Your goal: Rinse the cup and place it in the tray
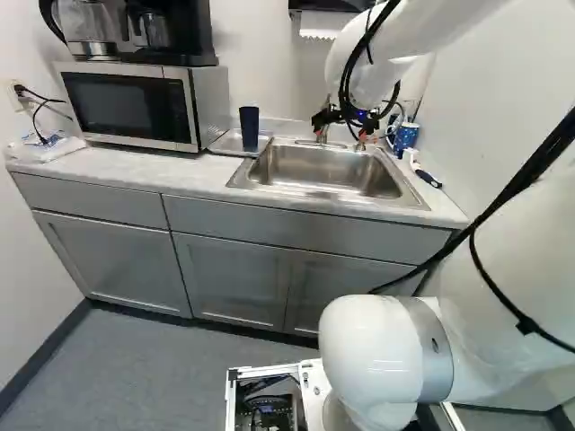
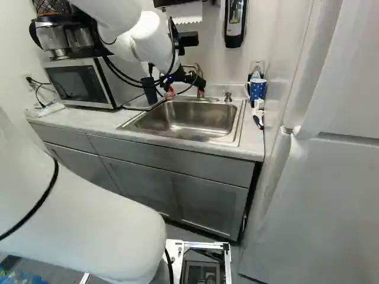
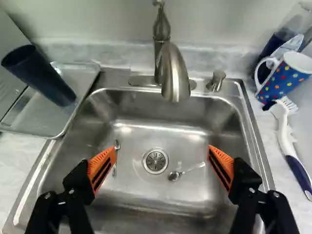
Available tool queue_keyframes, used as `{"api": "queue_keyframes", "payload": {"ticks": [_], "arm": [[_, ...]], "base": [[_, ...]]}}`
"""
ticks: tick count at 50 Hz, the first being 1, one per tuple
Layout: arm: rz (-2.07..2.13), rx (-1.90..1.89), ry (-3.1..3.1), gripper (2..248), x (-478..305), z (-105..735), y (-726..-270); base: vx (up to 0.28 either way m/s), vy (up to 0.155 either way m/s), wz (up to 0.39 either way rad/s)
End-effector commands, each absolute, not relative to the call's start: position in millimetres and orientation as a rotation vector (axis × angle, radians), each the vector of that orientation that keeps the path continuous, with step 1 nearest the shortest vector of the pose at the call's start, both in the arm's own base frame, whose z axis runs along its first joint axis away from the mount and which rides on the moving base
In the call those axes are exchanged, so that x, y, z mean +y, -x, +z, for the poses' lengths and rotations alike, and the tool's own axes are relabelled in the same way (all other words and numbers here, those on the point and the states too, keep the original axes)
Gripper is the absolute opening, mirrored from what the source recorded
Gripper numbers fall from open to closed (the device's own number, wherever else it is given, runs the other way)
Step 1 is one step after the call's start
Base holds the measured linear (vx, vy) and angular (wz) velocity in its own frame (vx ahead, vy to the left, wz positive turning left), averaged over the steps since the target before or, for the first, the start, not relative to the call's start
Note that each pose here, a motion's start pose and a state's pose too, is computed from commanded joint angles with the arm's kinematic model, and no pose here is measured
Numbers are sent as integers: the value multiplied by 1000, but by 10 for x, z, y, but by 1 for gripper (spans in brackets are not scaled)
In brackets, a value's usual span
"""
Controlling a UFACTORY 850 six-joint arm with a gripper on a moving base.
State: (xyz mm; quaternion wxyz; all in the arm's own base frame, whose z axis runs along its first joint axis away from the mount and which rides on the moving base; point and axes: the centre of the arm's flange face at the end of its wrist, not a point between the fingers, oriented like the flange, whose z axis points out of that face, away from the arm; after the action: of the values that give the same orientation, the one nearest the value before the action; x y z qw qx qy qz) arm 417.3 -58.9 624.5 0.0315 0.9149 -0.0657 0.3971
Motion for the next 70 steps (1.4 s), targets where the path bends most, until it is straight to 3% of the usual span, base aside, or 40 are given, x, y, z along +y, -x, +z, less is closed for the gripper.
{"api": "queue_keyframes", "payload": {"ticks": [70], "arm": [[1070, -202, -2879, 247, -584, 6178, -4103]], "base": [[0, 0, 0]]}}
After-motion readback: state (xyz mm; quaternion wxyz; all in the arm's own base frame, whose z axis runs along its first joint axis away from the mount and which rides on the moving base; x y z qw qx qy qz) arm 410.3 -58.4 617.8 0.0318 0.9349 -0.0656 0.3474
